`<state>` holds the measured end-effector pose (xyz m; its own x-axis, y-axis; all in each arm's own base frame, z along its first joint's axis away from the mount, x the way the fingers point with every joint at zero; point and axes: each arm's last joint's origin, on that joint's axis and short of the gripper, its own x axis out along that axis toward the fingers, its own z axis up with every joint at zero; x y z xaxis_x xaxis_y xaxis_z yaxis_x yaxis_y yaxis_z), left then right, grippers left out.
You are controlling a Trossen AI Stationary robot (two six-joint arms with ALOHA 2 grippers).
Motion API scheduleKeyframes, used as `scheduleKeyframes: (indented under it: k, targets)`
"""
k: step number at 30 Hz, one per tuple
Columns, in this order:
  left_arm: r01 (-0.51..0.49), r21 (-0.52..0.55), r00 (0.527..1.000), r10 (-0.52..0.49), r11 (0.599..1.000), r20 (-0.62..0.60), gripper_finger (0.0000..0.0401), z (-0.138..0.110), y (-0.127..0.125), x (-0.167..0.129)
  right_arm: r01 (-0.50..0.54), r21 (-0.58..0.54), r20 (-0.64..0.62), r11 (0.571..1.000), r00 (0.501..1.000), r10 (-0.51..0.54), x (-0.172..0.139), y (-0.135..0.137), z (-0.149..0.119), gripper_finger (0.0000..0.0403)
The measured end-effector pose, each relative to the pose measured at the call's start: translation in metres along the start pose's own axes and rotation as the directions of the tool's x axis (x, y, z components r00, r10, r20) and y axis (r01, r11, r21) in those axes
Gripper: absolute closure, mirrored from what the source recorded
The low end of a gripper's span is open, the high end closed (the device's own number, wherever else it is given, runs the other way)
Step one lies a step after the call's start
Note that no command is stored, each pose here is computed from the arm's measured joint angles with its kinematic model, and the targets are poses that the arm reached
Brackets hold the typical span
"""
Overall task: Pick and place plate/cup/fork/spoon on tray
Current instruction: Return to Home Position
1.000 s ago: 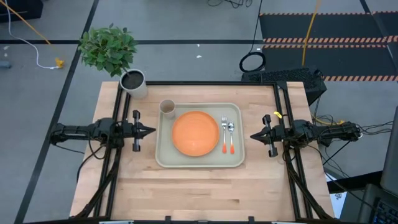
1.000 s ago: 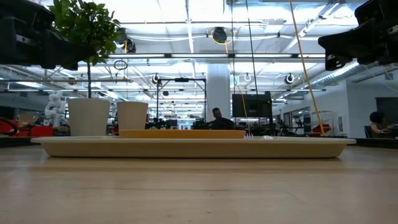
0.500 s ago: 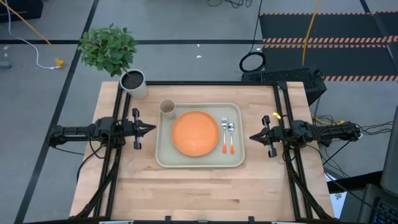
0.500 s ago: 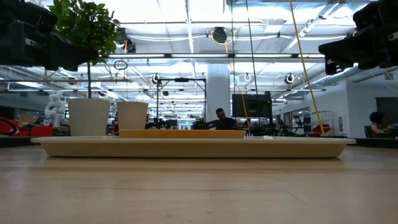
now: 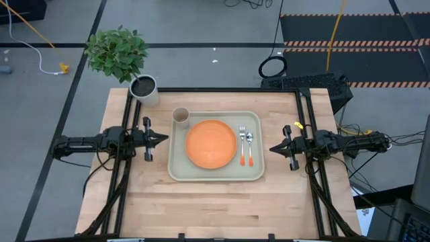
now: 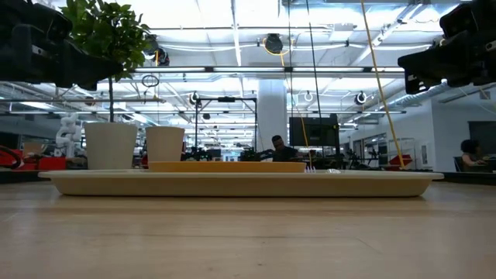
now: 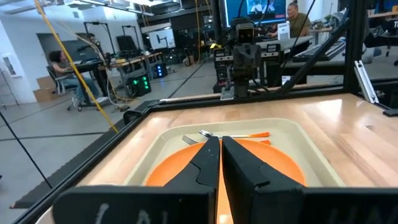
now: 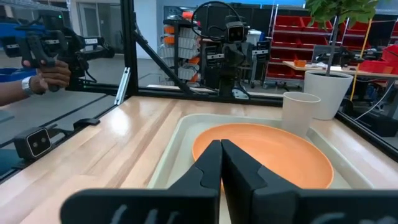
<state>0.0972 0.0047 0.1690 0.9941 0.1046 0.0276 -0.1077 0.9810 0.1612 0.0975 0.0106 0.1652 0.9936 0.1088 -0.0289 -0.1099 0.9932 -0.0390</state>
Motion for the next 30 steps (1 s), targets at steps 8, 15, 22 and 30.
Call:
scheduleKeyframes:
  k: [8,15,22,30]
  targets:
    - [0.000,-0.044,1.000,0.000,0.999,-0.001,0.0380,-0.0001,0.0000,0.0000,0.002,0.001,0.054,1.000,0.999,-0.002,-0.0001,-0.0002,0.0052,0.0403]
    - [0.079,-0.041,0.997,-0.079,0.996,0.001,0.0393,-0.0010,-0.0025,0.0000,0.003,0.001,0.091,1.000,0.996,-0.004,-0.0004,-0.0003,0.0088,0.0403]
    - [0.082,-0.040,0.997,-0.082,0.996,-0.002,0.0397,-0.0014,-0.0026,0.0000,0.003,0.001,0.094,1.000,0.996,-0.003,-0.0004,-0.0003,0.0091,0.0403]
    - [0.080,-0.060,0.997,-0.080,0.995,0.002,0.0388,-0.0009,-0.0025,0.0000,0.003,0.001,0.096,1.000,0.995,-0.003,-0.0004,-0.0003,0.0092,0.0403]
